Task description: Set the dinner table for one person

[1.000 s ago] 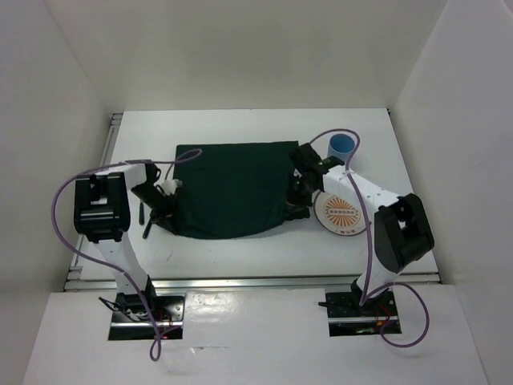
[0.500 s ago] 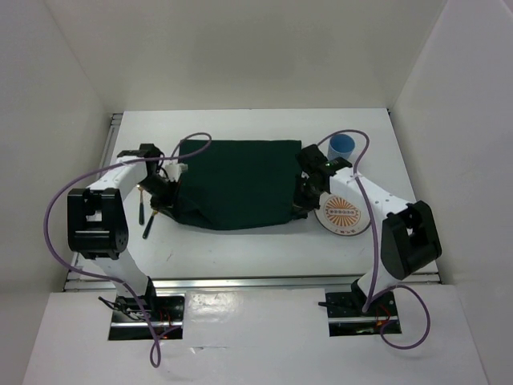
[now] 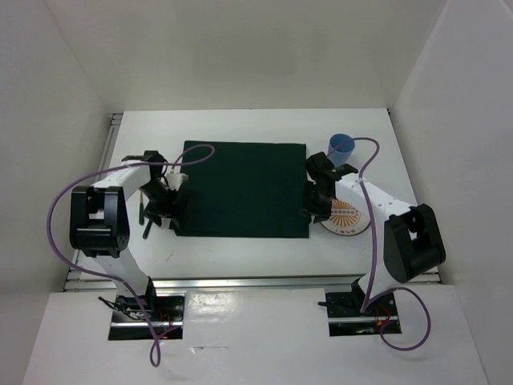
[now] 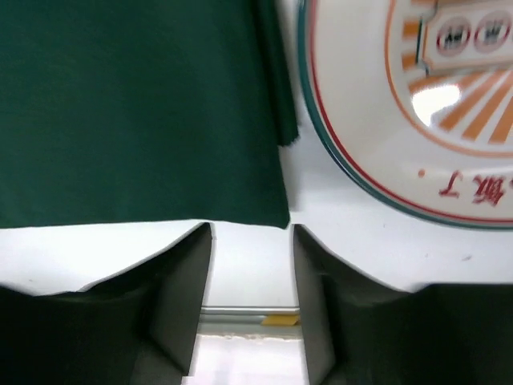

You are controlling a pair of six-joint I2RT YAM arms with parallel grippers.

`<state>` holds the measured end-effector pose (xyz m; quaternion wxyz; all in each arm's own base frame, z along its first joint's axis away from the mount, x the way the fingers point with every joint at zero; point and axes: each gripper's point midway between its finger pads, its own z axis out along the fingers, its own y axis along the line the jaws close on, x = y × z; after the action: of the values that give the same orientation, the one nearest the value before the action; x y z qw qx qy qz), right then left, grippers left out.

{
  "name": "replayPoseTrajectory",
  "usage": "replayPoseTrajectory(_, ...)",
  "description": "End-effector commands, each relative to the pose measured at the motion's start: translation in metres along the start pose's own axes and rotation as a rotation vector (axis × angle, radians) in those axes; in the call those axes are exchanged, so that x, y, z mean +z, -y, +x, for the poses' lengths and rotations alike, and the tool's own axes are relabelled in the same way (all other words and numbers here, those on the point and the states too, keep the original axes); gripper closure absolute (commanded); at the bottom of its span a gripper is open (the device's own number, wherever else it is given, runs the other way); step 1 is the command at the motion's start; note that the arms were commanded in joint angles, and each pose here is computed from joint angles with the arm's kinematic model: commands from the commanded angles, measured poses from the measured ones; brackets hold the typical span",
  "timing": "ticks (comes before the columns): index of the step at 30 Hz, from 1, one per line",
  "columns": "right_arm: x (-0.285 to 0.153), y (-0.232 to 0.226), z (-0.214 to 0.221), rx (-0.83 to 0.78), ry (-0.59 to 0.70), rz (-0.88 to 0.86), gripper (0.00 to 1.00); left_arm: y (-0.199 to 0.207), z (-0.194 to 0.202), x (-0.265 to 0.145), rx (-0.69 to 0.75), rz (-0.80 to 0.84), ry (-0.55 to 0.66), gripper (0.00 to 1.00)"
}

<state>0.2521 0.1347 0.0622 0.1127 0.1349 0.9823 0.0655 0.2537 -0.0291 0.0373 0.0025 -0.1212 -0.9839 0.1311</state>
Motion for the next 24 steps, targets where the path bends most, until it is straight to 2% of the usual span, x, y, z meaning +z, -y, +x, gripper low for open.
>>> replayPoseTrajectory(1, -0.018, -0.023, -0.029, -0.070, 0.108, -0.043, 0.53, -0.007, -0.015, -0.028, 0.046, -0.090, 0.089, 0.13)
replayPoseTrajectory(4, -0.017, -0.046, -0.034, -0.114, 0.112, -0.110, 0.66, -0.013, -0.034, -0.049, 0.056, -0.159, 0.197, 0.18)
replayPoseTrajectory(6, -0.011, -0.055, -0.035, -0.117, 0.093, -0.140, 0.81, -0.006, -0.043, -0.051, 0.074, -0.161, 0.221, 0.18)
replayPoseTrajectory(10, 0.022, -0.061, -0.031, -0.099, 0.045, -0.148, 0.99, 0.004, -0.063, -0.037, 0.089, -0.151, 0.225, 0.19)
replayPoseTrajectory(15, 0.057, -0.060, -0.026, -0.078, -0.006, -0.119, 1.00, -0.002, -0.062, 0.001, 0.087, -0.159, 0.164, 0.20)
replayPoseTrajectory(21, 0.081, -0.029, -0.003, -0.020, -0.081, -0.038, 1.00, 0.010, -0.032, 0.030, 0.097, -0.096, 0.075, 0.20)
replayPoseTrajectory(24, 0.084, -0.016, -0.001, -0.011, -0.076, 0.000, 1.00, 0.015, -0.020, 0.038, 0.123, -0.098, 0.035, 0.20)
